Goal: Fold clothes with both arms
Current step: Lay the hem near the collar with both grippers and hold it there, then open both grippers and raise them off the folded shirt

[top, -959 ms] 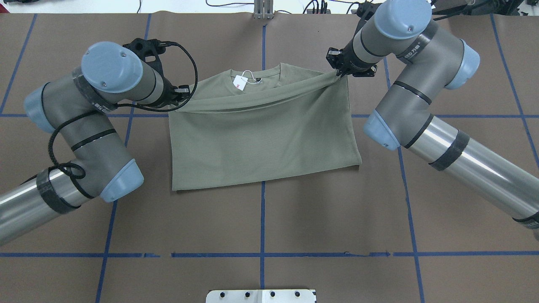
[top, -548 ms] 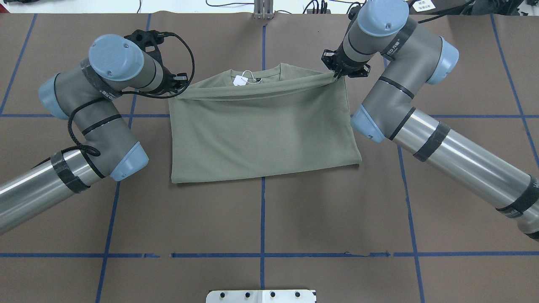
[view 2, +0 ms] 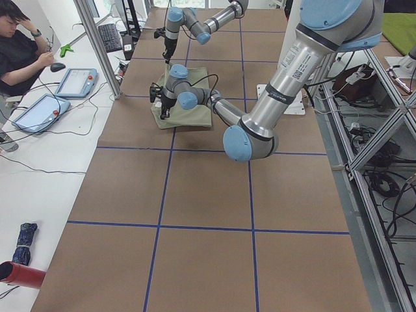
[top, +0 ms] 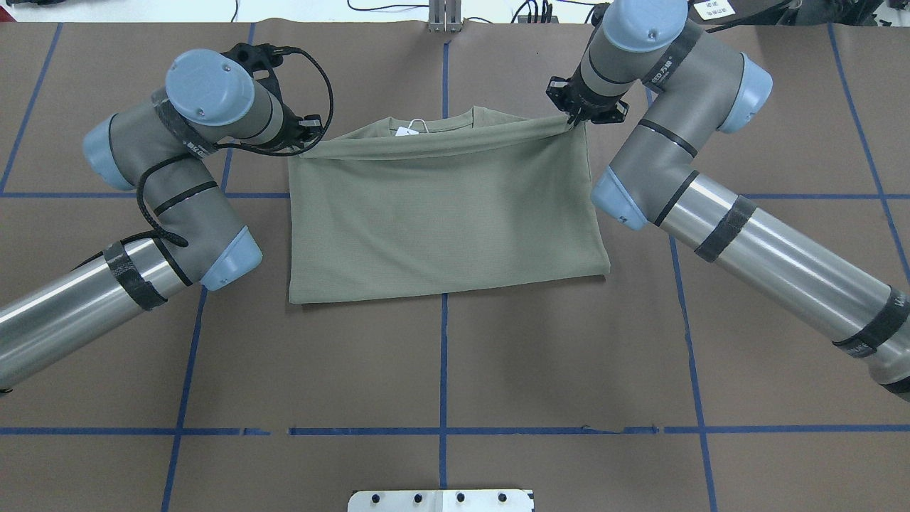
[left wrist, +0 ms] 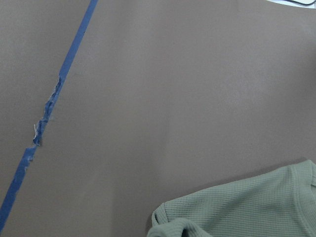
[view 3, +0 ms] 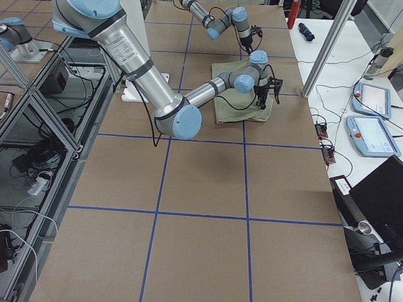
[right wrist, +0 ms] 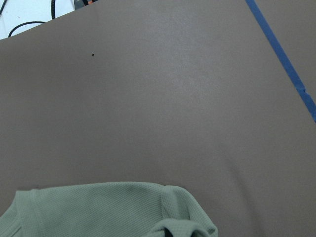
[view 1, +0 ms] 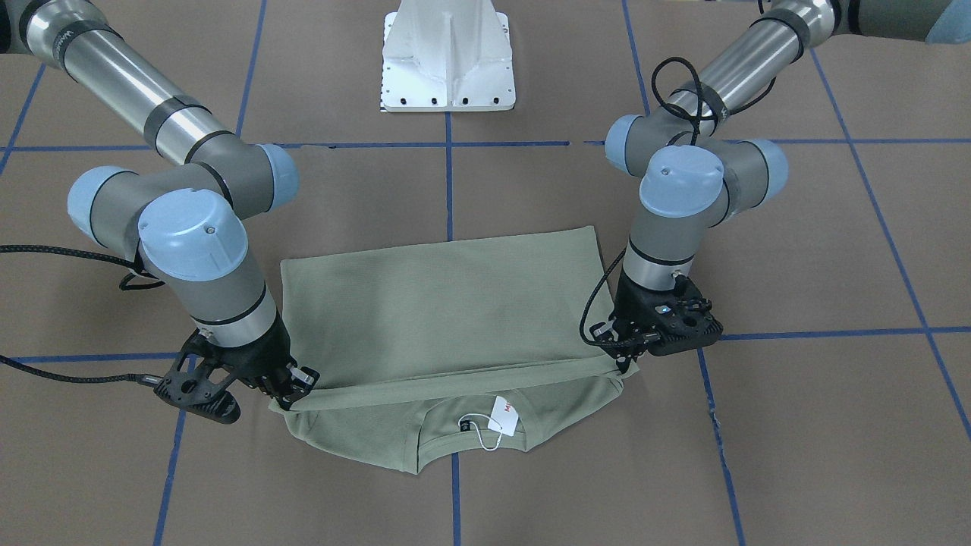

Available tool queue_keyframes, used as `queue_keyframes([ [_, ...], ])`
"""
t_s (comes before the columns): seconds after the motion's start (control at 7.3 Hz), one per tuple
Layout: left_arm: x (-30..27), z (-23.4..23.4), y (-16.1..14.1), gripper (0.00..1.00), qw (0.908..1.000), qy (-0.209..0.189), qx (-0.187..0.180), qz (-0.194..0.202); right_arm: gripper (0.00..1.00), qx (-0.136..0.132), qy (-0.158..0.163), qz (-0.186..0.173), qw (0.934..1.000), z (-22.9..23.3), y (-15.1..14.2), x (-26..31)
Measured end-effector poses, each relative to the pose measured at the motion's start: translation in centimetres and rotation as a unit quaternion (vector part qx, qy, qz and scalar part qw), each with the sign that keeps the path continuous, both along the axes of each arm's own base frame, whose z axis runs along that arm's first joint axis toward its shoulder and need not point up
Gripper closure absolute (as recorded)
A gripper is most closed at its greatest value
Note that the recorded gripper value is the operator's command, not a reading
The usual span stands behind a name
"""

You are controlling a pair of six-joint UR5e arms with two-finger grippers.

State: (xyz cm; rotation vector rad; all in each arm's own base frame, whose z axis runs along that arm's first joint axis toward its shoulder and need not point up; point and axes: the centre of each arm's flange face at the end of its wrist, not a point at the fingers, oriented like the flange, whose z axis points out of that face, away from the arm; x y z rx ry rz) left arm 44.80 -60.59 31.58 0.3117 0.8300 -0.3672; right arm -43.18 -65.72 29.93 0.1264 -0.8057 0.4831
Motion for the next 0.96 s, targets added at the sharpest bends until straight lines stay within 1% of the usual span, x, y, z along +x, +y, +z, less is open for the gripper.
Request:
queue_keyframes([
  [0.41, 0.0, -0.2, 0.0, 1.00, 1.0000, 0.001, 0.001, 0.000, 1.00, -0.001, 0.000, 0.000, 1.0000, -0.5, -0.5, -0.4],
  [0.55, 0.1, -0.4, 0.0, 0.90, 1.0000, 0.002, 0.002, 0.001, 0.80, 0.001, -0.003, -0.002, 1.0000, -1.0, -0.3, -0.5],
  [0.68, 0.1, -0.5, -0.1, 0.42, 1.0000, 0.003, 0.001, -0.001, 0.01, 0.005, -0.008, -0.004, 1.0000, -1.5, 0.0, -0.5],
  [0.82, 0.1, -0.6, -0.1, 0.23, 1.0000, 0.006, -0.004, -0.006, 0.00, 0.006, -0.010, -0.005, 0.9999, -1.7, 0.1, -0.5],
  [0.96, -0.1, -0.7, -0.2, 0.01, 0.9998, 0.010, -0.009, -0.013, 0.00, 0.006, -0.010, -0.005, 0.9999, -1.7, 0.2, -0.4],
])
